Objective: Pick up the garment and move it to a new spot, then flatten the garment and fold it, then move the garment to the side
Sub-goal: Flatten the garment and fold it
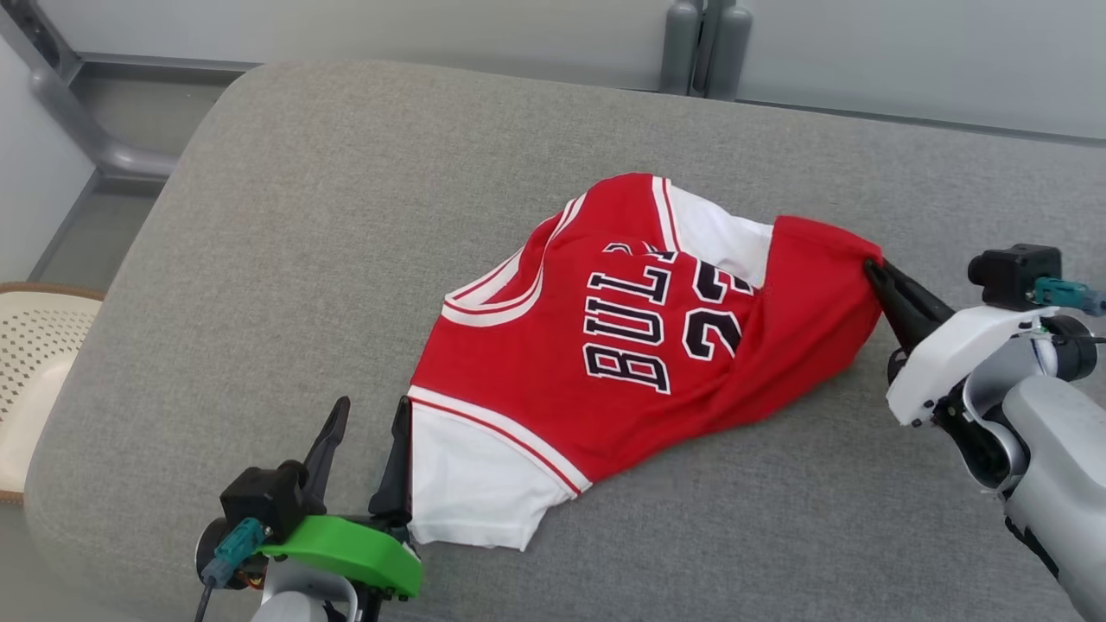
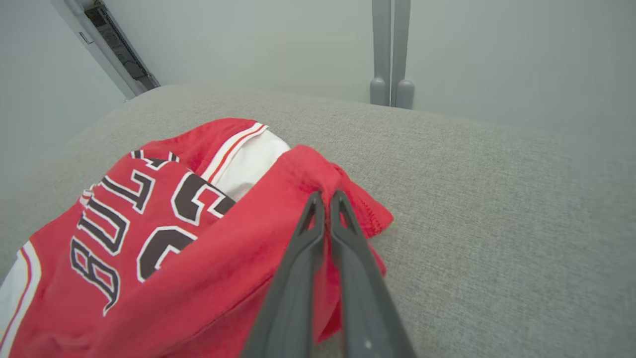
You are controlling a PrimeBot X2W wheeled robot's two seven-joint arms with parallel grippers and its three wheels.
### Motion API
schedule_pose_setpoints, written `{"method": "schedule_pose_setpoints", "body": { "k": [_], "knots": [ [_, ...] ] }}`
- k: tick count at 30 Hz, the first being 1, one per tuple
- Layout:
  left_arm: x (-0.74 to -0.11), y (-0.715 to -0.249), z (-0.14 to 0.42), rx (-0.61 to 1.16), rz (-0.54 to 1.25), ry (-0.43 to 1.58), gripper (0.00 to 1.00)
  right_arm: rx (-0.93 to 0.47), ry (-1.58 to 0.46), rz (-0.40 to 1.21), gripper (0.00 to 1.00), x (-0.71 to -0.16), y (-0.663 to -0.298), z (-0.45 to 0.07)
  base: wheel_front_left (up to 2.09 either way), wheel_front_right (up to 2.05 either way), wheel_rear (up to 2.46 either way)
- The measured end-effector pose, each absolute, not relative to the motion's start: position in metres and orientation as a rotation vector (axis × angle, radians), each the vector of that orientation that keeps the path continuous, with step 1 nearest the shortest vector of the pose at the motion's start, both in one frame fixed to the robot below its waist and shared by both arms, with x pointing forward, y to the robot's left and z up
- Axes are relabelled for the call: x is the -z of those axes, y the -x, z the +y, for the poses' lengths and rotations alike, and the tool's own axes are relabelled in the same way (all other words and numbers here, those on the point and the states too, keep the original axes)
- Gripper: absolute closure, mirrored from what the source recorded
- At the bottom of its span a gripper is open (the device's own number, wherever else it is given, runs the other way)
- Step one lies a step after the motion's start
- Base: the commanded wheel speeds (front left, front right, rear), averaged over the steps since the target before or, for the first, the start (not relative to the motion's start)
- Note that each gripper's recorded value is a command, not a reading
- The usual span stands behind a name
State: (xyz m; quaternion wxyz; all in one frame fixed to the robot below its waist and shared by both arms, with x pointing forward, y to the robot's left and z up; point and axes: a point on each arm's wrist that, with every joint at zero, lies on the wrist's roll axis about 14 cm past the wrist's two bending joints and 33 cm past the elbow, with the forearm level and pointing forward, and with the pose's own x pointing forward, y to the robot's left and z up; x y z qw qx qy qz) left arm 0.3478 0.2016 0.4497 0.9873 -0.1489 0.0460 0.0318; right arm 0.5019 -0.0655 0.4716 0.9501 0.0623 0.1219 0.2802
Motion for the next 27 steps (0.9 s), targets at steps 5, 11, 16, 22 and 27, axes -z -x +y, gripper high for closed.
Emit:
{"method": "schedule_pose_setpoints", "body": {
  "k": [5, 11, 16, 22, 27],
  "knots": [
    [-0.449, -0.346, 0.197, -0.049, 0.094, 0.303, 0.00, -0.529, -0.173, 0.194, 1.00, -0.485, -0.490, -0.086, 0.00, 0.00, 0.00],
    [-0.450, -0.351, 0.183, -0.002, 0.094, 0.306, 0.00, -0.471, -0.203, 0.251, 1.00, -0.472, -0.455, -0.119, 0.00, 0.00, 0.00],
    [-0.451, -0.360, 0.171, 0.042, 0.094, 0.305, 0.00, -0.408, -0.222, 0.277, 1.00, -0.467, -0.427, -0.146, 0.00, 0.00, 0.00],
    [-0.450, -0.370, 0.157, 0.091, 0.101, 0.302, 0.00, -0.338, -0.256, 0.378, 1.00, -0.446, -0.389, -0.167, 0.00, 0.00, 0.00],
    [-0.444, -0.377, 0.149, 0.120, 0.121, 0.298, 0.00, -0.260, -0.268, 0.490, 1.00, -0.417, -0.363, -0.185, 0.00, 0.00, 0.00]
  ]
}}
